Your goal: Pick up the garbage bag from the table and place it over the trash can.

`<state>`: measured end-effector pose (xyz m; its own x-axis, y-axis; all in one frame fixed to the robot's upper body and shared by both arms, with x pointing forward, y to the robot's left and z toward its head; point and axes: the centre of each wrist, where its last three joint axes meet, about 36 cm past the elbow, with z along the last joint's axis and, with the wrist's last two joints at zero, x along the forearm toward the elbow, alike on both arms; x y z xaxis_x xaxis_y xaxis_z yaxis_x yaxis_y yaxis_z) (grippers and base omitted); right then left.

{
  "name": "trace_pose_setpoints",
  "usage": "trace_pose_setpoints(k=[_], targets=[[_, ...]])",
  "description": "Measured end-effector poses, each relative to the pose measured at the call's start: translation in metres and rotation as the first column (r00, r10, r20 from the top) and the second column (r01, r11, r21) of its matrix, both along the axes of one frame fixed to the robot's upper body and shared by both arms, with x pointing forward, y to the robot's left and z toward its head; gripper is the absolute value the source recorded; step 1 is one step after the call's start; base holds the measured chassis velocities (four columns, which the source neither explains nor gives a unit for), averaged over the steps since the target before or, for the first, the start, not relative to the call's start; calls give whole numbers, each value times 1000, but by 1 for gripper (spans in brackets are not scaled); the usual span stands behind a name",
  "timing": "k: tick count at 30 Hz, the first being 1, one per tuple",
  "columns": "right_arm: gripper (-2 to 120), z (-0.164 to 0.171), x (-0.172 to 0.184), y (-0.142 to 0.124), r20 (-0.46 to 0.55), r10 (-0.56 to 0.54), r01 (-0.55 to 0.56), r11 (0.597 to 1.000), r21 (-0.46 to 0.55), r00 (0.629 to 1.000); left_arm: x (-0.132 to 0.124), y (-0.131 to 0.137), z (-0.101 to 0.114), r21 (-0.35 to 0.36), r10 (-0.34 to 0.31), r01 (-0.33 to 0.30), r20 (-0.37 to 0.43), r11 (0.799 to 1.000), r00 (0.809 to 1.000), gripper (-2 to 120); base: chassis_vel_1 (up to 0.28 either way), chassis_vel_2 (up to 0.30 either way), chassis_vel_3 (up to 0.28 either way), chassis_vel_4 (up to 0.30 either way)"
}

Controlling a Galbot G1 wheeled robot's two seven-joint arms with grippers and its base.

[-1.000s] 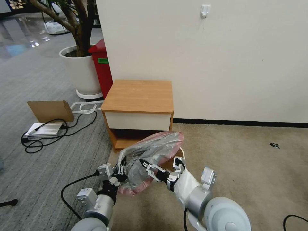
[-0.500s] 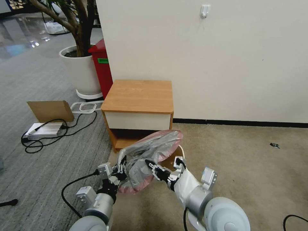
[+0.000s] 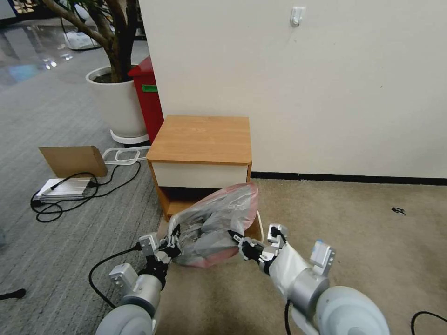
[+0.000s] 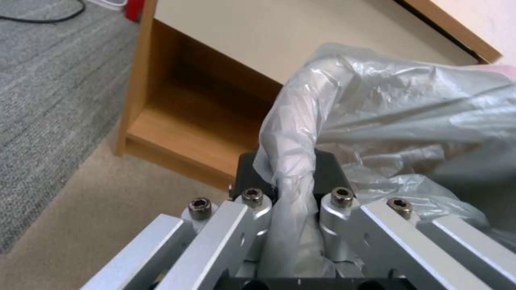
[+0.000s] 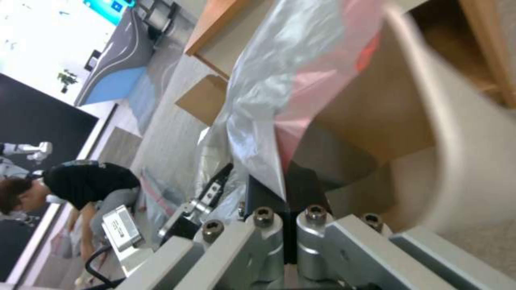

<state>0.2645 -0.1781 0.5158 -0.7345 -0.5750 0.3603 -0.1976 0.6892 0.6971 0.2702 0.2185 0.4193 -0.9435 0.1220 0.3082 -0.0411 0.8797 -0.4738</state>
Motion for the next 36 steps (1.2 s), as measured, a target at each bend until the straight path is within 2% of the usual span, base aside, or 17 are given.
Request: trace_pose_setpoints(k=[10, 21, 24, 26, 28, 29, 32, 33, 34, 36], targets=[[0, 8, -8, -8, -11, -4, 3, 998, -59, 1000, 14, 11, 5, -23, 29, -28, 3, 999, 1000, 7, 0, 0, 0, 0], [0, 8, -7, -9, -30, -18, 16, 996, -89, 999, 15, 17, 10, -21, 37, -37, 10, 999, 999, 7, 0, 0, 0, 0], [13, 12, -9, -11, -28, -31, 28, 994, -101, 999, 15, 18, 10, -17, 38, -38, 10, 999, 999, 7, 0, 0, 0, 0], [15, 14, -10, -11, -24, -35, 32, 994, -102, 999, 15, 19, 10, -14, 37, -37, 8, 999, 999, 7, 0, 0, 0, 0], [28, 13, -11, -12, -21, -41, 39, 994, -107, 999, 17, 20, 8, -8, 38, -38, 0, 999, 999, 7, 0, 0, 0, 0], [28, 13, -11, -12, -21, -41, 39, 994, -107, 999, 17, 20, 8, -8, 38, -38, 0, 999, 999, 7, 0, 0, 0, 0], [42, 11, -14, -16, 10, -55, 56, 990, -128, 998, 18, 23, 5, 3, 42, -42, -14, 999, 999, 7, 0, 0, 0, 0], [42, 11, -14, -16, 10, -55, 56, 990, -128, 998, 18, 23, 5, 3, 42, -42, -14, 999, 999, 7, 0, 0, 0, 0], [48, 10, -15, -17, 21, -62, 64, 988, -137, 998, 18, 24, 5, 2, 45, -45, -18, 999, 999, 7, 0, 0, 0, 0], [57, 8, -17, -17, 75, -83, 95, 980, -173, 994, 19, 26, 6, -10, 56, -56, -26, 998, 998, 7, 0, 0, 0, 0]])
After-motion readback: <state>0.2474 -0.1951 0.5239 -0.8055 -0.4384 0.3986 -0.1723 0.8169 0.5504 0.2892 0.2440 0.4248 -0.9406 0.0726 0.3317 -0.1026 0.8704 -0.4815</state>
